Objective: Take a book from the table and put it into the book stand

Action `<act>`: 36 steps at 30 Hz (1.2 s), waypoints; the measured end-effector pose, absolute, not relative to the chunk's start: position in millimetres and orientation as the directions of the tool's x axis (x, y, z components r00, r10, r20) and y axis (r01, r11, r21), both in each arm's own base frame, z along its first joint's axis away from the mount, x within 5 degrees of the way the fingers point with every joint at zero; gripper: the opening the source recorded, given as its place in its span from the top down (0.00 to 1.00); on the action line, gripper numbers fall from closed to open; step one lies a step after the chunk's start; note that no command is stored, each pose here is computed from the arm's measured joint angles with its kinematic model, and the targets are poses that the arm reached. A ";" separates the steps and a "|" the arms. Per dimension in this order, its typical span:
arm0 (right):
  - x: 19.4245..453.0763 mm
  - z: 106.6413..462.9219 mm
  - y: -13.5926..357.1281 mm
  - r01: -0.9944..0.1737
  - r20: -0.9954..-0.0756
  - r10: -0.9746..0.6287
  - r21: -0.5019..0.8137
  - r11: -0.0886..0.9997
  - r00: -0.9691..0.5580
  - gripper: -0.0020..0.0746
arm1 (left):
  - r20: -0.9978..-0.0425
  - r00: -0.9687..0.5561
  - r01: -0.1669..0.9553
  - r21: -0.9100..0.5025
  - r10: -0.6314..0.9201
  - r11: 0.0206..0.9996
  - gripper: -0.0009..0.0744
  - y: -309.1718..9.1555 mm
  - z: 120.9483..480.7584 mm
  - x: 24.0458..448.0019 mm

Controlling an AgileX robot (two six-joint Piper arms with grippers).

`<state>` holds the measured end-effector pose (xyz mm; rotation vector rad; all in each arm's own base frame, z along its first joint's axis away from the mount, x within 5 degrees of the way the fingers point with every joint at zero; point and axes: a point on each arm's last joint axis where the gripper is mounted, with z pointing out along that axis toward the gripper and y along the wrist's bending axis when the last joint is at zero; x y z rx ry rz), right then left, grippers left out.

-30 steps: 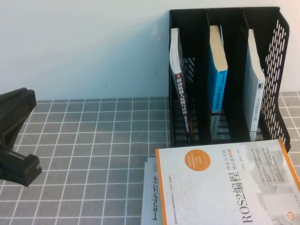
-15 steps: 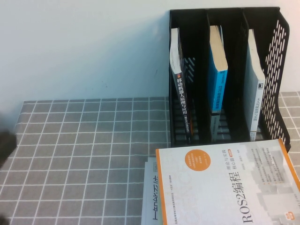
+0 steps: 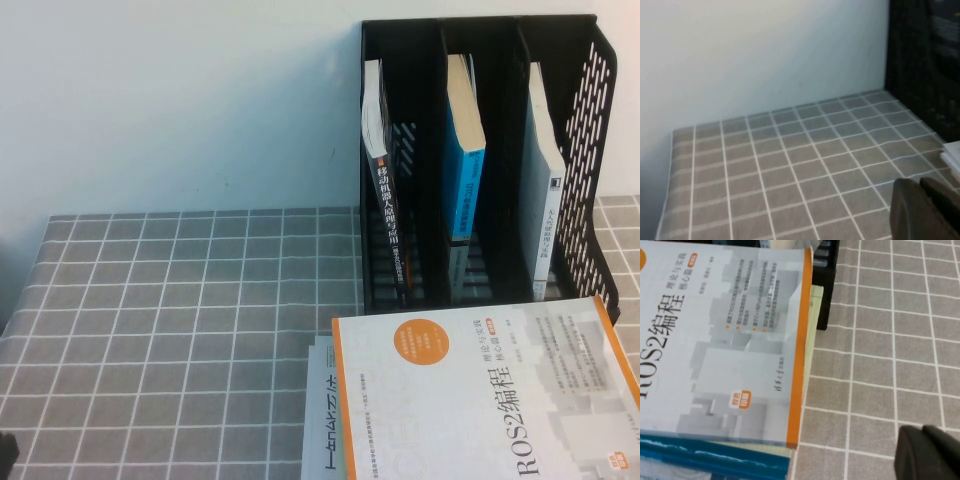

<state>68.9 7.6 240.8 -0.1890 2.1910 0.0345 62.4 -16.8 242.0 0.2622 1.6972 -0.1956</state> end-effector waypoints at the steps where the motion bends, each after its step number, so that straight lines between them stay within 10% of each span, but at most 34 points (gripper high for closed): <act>1: 68.9 240.8 7.6 -0.149 -0.808 -0.123 -0.045 0.988 -0.576 0.98 | -0.991 -0.132 0.264 -0.006 0.030 0.964 0.99 -15.7 233.1 61.4; 19: 68.9 240.8 7.6 -0.149 -0.808 -0.123 -0.045 0.988 -0.576 0.98 | -0.933 -0.269 0.048 -0.259 -0.237 0.965 0.99 -6.4 177.3 53.3; 36: 68.9 240.8 7.6 -0.149 -0.808 -0.123 -0.045 0.988 -0.576 0.98 | -0.953 -0.273 0.087 -0.163 -0.134 0.983 0.99 -7.7 177.0 52.9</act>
